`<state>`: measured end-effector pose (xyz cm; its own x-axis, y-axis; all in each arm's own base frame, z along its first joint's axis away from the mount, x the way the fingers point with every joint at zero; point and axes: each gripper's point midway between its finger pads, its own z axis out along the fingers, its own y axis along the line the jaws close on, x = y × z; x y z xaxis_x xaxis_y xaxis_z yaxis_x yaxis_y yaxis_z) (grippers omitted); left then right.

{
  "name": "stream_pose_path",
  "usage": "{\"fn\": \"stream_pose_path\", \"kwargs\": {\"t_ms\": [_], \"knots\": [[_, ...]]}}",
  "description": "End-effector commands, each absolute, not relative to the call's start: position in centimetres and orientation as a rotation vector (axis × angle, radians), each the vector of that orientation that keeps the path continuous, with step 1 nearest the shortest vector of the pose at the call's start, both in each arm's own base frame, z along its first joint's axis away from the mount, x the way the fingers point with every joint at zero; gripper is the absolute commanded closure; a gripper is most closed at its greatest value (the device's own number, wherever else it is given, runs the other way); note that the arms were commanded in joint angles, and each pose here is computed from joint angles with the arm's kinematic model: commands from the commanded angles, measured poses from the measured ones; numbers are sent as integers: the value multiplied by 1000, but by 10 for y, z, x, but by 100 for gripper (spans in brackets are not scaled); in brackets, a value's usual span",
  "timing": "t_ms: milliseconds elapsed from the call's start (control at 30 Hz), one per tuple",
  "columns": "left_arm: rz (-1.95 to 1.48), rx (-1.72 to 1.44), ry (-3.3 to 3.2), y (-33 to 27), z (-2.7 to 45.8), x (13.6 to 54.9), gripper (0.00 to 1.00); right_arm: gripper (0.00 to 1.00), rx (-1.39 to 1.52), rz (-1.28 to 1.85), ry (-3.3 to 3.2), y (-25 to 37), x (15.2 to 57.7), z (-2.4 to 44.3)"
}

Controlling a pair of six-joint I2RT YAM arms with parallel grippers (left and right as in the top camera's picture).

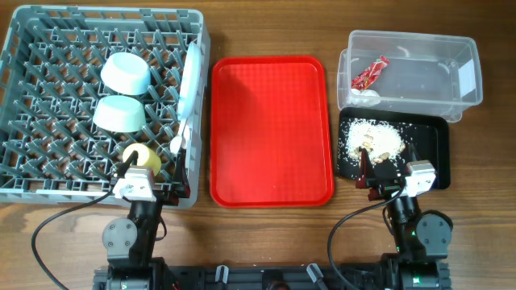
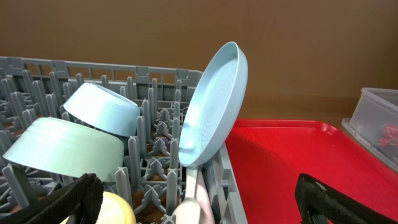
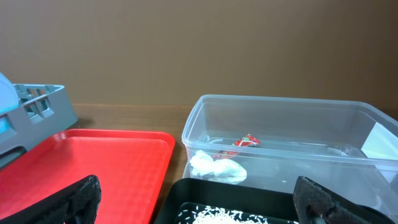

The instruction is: Sort waste into correct bins and load items into the dishwasher rack

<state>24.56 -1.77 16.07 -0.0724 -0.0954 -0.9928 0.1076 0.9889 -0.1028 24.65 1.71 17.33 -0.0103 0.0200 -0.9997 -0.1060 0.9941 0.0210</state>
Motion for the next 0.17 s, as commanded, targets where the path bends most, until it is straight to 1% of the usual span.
{"fn": "stream_pose_path", "kwargs": {"t_ms": [0,133], "knots": [[-173,45,1634,-22,160,245,0,0,-69,79,1563,15,246,177],[-173,44,1634,-22,160,245,0,0,-69,79,1563,15,246,176]]}}
